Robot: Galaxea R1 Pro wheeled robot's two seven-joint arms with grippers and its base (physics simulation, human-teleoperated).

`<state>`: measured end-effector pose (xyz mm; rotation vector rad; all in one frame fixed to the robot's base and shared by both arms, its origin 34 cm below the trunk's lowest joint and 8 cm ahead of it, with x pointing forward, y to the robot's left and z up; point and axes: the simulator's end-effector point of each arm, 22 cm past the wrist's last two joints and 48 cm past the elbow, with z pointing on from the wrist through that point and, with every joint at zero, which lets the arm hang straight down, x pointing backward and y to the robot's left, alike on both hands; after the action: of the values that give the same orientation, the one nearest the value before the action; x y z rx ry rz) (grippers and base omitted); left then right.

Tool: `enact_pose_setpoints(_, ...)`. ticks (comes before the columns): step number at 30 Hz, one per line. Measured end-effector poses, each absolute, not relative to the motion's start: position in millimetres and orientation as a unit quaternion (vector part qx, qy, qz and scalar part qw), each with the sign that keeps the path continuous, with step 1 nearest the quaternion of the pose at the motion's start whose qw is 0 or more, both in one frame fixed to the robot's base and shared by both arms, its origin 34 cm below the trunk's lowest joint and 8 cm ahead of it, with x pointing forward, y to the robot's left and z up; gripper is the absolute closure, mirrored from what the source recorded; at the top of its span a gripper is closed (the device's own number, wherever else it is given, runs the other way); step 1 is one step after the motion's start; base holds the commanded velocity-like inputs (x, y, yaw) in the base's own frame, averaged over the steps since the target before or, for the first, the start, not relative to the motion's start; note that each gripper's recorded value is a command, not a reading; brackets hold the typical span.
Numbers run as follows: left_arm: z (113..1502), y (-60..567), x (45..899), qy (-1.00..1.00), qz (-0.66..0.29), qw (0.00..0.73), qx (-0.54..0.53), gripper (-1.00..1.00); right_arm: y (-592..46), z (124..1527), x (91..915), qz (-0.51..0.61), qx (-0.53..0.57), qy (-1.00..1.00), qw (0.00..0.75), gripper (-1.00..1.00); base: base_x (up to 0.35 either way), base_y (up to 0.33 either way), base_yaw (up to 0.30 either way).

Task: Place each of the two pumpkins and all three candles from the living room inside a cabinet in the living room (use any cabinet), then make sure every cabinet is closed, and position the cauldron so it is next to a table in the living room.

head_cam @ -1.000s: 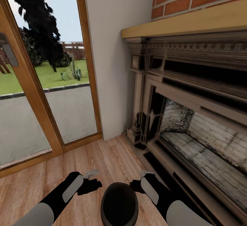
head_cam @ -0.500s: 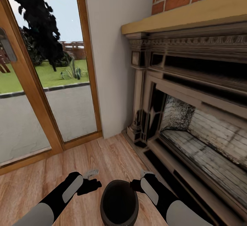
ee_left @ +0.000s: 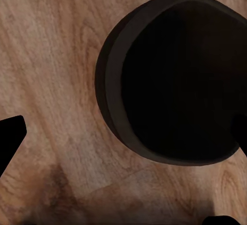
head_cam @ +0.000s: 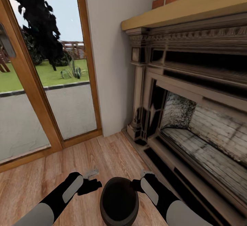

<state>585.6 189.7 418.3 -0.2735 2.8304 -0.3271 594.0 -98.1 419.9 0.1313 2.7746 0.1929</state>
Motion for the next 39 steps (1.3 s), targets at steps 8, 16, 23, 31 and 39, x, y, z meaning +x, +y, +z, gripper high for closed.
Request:
enact_pose_setpoints(8, 405.8, 166.9, 583.2, 0.974, -0.16, 0.148, -0.06, -1.0, -98.2, 402.8, 590.6, 0.068, 0.046, 0.98, 0.179, -1.0, 0.0, 0.0, 0.0)
enact_pose_setpoints(16, 392.1, 171.8, 591.4, 0.969, -0.16, 0.175, -0.067, -1.0, -98.3, 385.5, 586.9, 0.068, 0.047, 0.98, 0.179, -1.0, 0.0, 0.0, 0.0)
enact_pose_setpoints(23, 379.4, 172.1, 595.0, 0.965, -0.16, 0.192, -0.073, -1.0, -98.3, 370.1, 583.4, 0.068, 0.047, 0.98, 0.179, -1.0, 0.0, 0.0, 0.0)
enact_pose_setpoints(31, 358.2, 175.8, 591.6, 0.965, -0.155, 0.198, -0.08, -1.0, -98.2, 352.9, 579.5, 0.068, 0.046, 0.98, 0.18, -1.0, 0.0, 0.0, 0.0)
enact_pose_setpoints(39, 326.5, 178.3, 580.1, 0.966, -0.144, 0.197, -0.09, -1.0, -98.2, 335.2, 575.1, 0.068, 0.046, 0.98, 0.181, -1.0, 0.0, 0.0, 0.0)
